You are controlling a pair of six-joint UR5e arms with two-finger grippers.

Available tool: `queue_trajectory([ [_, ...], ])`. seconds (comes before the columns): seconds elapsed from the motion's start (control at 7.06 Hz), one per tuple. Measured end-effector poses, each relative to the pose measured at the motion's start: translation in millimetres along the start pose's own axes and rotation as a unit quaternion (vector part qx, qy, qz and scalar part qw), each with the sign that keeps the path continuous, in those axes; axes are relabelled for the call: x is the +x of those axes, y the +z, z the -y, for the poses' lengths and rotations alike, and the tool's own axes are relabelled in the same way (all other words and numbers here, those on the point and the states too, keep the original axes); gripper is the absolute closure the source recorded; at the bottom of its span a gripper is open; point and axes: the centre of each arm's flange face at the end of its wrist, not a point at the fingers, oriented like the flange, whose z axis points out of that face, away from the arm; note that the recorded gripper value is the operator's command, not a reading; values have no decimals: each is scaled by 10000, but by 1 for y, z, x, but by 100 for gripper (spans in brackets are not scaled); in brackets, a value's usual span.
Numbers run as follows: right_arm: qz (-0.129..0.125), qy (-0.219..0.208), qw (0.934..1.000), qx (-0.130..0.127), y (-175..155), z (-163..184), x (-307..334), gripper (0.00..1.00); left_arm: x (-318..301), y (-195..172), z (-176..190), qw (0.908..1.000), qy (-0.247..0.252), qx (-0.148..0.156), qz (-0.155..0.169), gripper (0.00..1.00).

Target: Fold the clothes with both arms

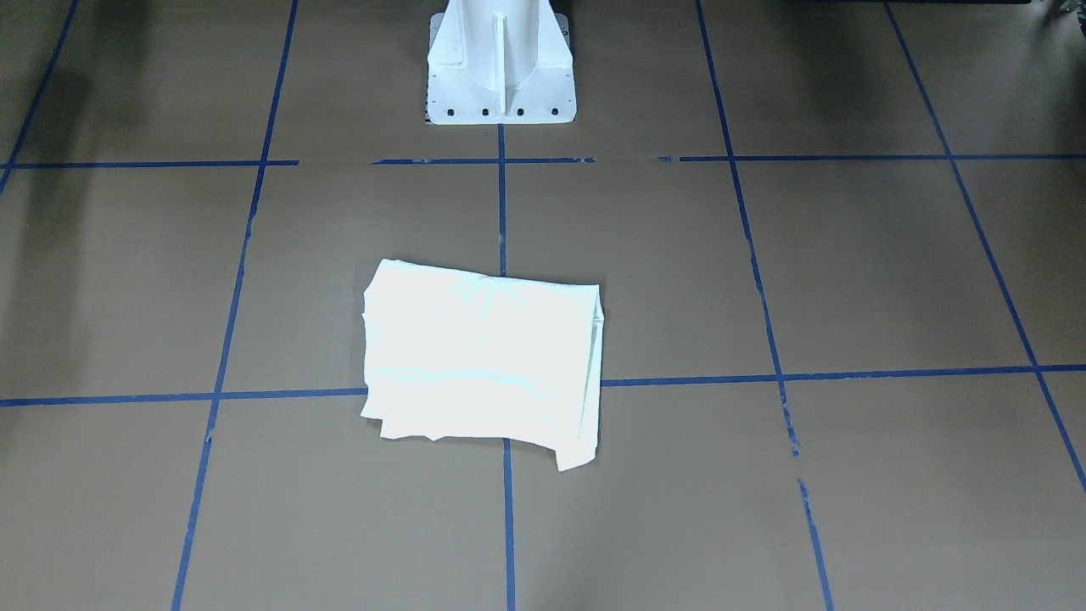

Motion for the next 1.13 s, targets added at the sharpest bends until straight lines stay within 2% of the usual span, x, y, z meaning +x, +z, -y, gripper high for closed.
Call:
queue_trajectory([
  [1.13, 39, 40, 10000, -48, 3, -2, 2, 0, 2, -3, 2, 10000, 22, 31, -2, 0],
])
